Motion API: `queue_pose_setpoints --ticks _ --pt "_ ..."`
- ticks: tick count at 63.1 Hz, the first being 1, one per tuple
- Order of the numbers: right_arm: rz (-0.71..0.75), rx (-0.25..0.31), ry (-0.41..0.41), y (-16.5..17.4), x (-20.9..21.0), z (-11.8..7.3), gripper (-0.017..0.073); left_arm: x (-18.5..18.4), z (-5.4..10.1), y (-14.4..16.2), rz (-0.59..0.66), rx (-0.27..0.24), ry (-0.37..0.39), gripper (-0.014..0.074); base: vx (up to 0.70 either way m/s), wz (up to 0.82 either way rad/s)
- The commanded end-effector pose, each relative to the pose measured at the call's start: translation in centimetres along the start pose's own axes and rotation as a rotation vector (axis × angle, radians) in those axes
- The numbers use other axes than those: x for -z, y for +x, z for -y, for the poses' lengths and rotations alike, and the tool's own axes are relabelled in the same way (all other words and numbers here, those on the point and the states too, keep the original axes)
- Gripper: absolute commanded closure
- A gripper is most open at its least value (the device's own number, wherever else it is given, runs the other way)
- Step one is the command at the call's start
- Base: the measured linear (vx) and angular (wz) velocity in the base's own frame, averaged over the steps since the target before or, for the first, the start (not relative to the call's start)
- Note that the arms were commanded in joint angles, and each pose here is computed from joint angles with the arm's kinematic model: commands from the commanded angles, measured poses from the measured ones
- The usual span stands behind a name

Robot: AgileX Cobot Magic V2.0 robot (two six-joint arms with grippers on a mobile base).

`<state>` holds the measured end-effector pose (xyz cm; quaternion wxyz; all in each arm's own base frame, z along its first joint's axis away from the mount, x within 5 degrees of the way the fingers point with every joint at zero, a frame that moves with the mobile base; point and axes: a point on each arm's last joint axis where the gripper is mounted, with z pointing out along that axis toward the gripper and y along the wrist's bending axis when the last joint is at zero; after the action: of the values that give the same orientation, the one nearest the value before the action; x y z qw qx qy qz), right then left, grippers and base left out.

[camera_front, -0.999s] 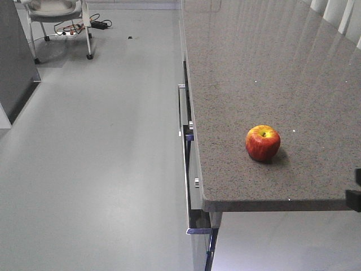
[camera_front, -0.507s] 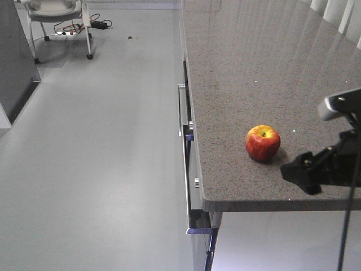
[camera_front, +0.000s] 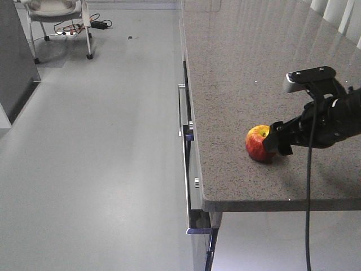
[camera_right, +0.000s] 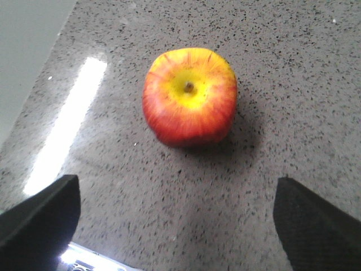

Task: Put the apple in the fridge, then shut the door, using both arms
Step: 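Reach the right gripper down over the red-yellow apple, then close the right gripper around the apple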

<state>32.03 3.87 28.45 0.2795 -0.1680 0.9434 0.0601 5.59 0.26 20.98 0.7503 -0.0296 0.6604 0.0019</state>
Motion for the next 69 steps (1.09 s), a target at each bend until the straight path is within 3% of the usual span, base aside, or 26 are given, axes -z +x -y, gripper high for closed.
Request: queue_pose_setpoints --ticks 1,27,41,51,63,69 --pt "0.076 0.001 0.018 -1.9 0.6 0.4 -0.0092 0.1 0.0 0.0 0.065 0.016 0.004 0.0600 0.00 0.00" --pt "0.029 -0.020 -0.005 -4.6 -5.1 1.9 -0.0073 0.1 0.0 0.0 0.065 0.016 0.004 0.0600 0.00 0.00" --pt "0.007 0.002 -0.012 -5.0 -6.9 2.2 -0.0050 0.1 0.0 0.0 0.065 0.016 0.004 0.0600 0.00 0.00" --pt "0.008 -0.009 -0.020 -5.0 -7.2 2.2 0.0022 0.1 0.0 0.0 0.065 0.016 0.004 0.0600 0.00 0.00" --pt "0.013 -0.027 -0.036 -5.0 -7.2 2.1 0.0187 0.1 0.0 0.0 0.065 0.016 0.004 0.0600 0.00 0.00" --pt "0.006 -0.034 -0.043 -5.0 -7.2 2.0 0.0197 0.1 0.0 0.0 0.065 0.016 0.004 0.0600 0.00 0.00"
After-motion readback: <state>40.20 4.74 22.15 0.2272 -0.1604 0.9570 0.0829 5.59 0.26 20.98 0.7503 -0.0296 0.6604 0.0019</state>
